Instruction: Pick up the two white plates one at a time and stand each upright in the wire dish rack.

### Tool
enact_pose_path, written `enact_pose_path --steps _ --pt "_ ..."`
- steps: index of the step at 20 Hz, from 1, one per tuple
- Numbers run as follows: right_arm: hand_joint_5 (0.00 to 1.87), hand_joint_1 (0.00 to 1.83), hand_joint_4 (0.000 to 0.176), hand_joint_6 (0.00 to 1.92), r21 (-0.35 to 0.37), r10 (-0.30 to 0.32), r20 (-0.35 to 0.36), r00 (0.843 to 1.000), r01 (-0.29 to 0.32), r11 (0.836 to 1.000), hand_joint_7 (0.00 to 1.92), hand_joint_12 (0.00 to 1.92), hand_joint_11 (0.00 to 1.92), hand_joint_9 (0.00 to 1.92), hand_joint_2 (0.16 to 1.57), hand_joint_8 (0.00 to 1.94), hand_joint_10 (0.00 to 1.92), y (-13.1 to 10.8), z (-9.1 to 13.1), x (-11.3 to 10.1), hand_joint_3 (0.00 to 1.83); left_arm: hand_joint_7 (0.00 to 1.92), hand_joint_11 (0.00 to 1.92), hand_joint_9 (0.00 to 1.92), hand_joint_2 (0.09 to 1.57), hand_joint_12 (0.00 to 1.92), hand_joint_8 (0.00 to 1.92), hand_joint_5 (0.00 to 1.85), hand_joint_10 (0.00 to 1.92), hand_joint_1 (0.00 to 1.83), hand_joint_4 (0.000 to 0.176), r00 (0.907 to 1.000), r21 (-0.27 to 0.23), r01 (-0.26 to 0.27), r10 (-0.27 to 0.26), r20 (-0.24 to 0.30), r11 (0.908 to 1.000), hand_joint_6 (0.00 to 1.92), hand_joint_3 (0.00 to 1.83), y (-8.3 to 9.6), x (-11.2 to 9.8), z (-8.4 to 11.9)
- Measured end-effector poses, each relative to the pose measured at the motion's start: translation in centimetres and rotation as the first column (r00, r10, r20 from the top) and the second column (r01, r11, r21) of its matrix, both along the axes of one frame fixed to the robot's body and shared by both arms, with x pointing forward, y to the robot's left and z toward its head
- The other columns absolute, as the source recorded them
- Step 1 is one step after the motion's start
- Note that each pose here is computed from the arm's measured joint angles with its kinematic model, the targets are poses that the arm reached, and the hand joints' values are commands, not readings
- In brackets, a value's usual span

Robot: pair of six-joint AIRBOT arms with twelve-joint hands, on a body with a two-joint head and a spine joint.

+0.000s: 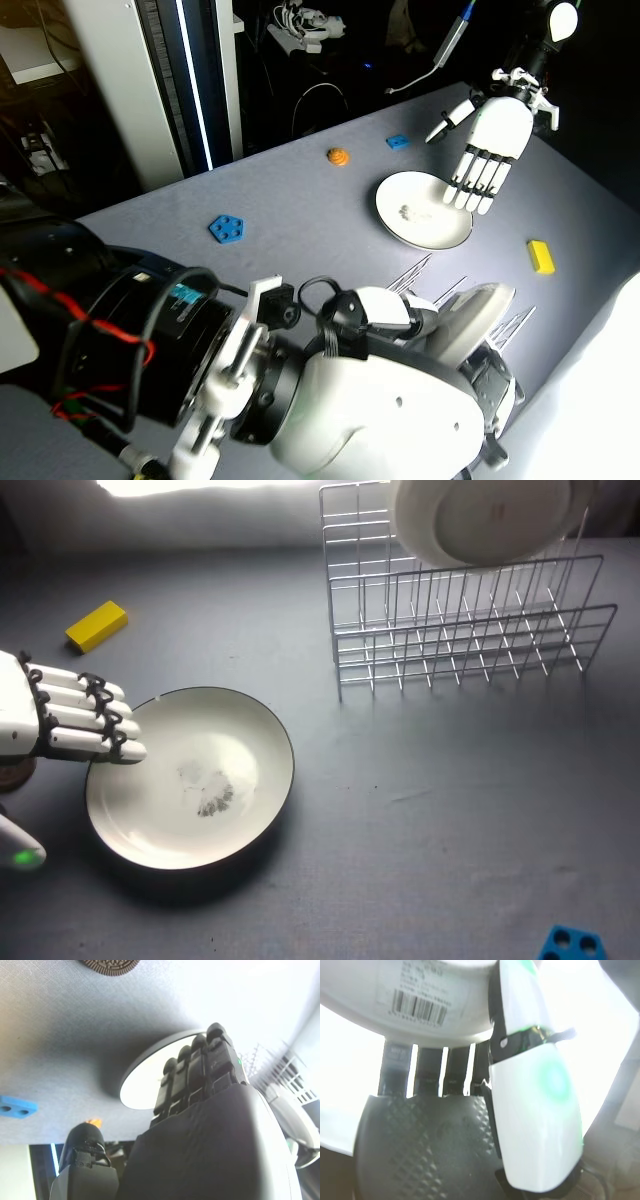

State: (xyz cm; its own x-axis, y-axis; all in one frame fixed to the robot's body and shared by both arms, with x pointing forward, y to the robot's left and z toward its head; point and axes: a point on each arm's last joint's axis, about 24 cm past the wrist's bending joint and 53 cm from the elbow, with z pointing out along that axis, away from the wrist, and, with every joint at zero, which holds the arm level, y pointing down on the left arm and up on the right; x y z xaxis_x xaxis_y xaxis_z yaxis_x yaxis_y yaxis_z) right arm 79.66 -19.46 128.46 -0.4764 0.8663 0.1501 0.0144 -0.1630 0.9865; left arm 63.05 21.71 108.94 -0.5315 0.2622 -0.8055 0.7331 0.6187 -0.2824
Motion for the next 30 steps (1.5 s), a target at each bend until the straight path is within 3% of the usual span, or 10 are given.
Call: enact_pose_path --steps 9,11,19,23,24,26,27,28,29,30 --pt "0.94 1.37 0.0 1.11 -0.012 0.015 -0.023 1.0 -0.016 1.0 0.97 1.08 0.85 0.96 1.11 0.87 1.08 0.9 -1.5 0.0 0.0 0.02 0.0 0.0 1.1 0.0 0.01 0.03 0.0 0.0 0.0 1.0 -0.005 0.003 -0.003 0.001 1.0 0.01 0.0 -0.1 0.0 0.2" --pt "0.88 1.36 0.0 1.18 -0.017 0.017 -0.025 1.0 -0.018 1.0 0.93 1.12 0.82 0.91 1.13 0.95 1.16 1.0 -1.8 0.1 0.0 0.02 0.0 0.0 1.1 0.0 0.0 0.02 0.0 0.0 0.0 1.0 -0.005 0.003 -0.003 0.001 1.0 0.0 0.0 -0.1 0.0 0.2" --pt "0.92 1.37 0.0 1.12 -0.034 0.014 -0.048 0.999 -0.016 0.999 0.96 1.1 0.87 0.95 1.11 0.91 1.09 1.2 -3.6 0.8 0.0 0.04 0.0 0.01 1.1 0.0 0.0 0.03 0.0 0.0 0.0 1.0 -0.016 0.004 -0.004 0.007 0.9999 0.0 0.0 -0.3 0.1 0.6" --pt "0.88 1.37 0.0 1.17 -0.052 0.015 -0.057 0.998 -0.018 0.998 0.94 1.11 0.86 0.92 1.13 0.95 1.13 1.3 -4.6 1.0 0.0 0.03 0.0 0.01 1.09 0.0 0.01 0.03 0.0 0.0 0.0 1.0 -0.014 0.002 -0.002 0.008 0.9999 0.01 0.0 -0.2 0.2 0.6" --pt "0.89 1.24 0.0 1.18 -0.051 0.015 -0.057 0.998 -0.018 0.999 0.96 1.1 0.85 0.96 1.14 0.97 0.7 1.3 -4.6 1.0 0.0 0.03 0.0 0.01 1.09 0.0 0.01 0.03 0.0 0.0 0.0 1.0 -0.015 0.003 -0.003 0.008 0.9999 0.01 0.0 -0.3 0.2 0.6" --pt "0.87 1.2 0.013 1.2 -0.05 0.021 -0.055 0.998 -0.024 0.998 0.96 1.11 0.82 1.07 1.15 1.0 0.33 1.5 -4.8 1.0 0.0 0.04 0.01 0.02 1.09 0.01 0.01 0.03 0.01 0.0 0.0 1.0 -0.015 0.003 -0.003 0.007 0.9999 0.01 0.0 -0.3 0.2 0.6" --pt "0.87 1.33 0.0 1.18 -0.053 0.025 -0.051 0.998 -0.028 0.998 0.96 1.12 0.83 0.94 1.13 0.96 0.96 1.7 -4.8 1.0 0.0 0.04 0.01 0.02 1.09 0.0 0.01 0.03 0.01 0.0 0.0 1.0 -0.015 0.003 -0.003 0.008 0.9999 0.01 0.0 -0.2 0.2 0.6" --pt "0.9 1.23 0.0 1.16 -0.057 0.028 -0.049 0.998 -0.03 0.998 0.97 1.11 0.84 0.96 1.14 0.96 0.68 1.8 -4.8 1.0 0.0 0.04 0.02 0.02 1.08 0.01 0.01 0.03 0.01 0.0 0.0 1.0 -0.015 0.004 -0.003 0.007 0.9999 0.01 0.0 -0.3 0.2 0.6" --pt "0.92 1.34 0.0 1.12 -0.054 0.033 -0.048 0.998 -0.036 0.998 0.99 1.1 0.86 0.96 1.11 0.91 0.99 2.0 -4.9 0.9 0.0 0.04 0.01 0.02 1.08 0.0 0.01 0.04 0.0 0.0 0.0 1.0 -0.015 0.004 -0.004 0.007 0.9999 0.01 0.0 -0.3 0.2 0.6" --pt "0.91 1.37 0.0 1.12 -0.054 0.036 -0.047 0.998 -0.038 0.998 0.99 1.09 0.87 0.95 1.11 0.91 1.07 2.1 -4.9 0.9 0.0 0.03 0.01 0.01 1.09 0.0 0.0 0.03 0.0 0.0 0.0 1.0 -0.015 0.003 -0.003 0.008 0.9999 0.0 0.0 -0.2 0.2 0.6"
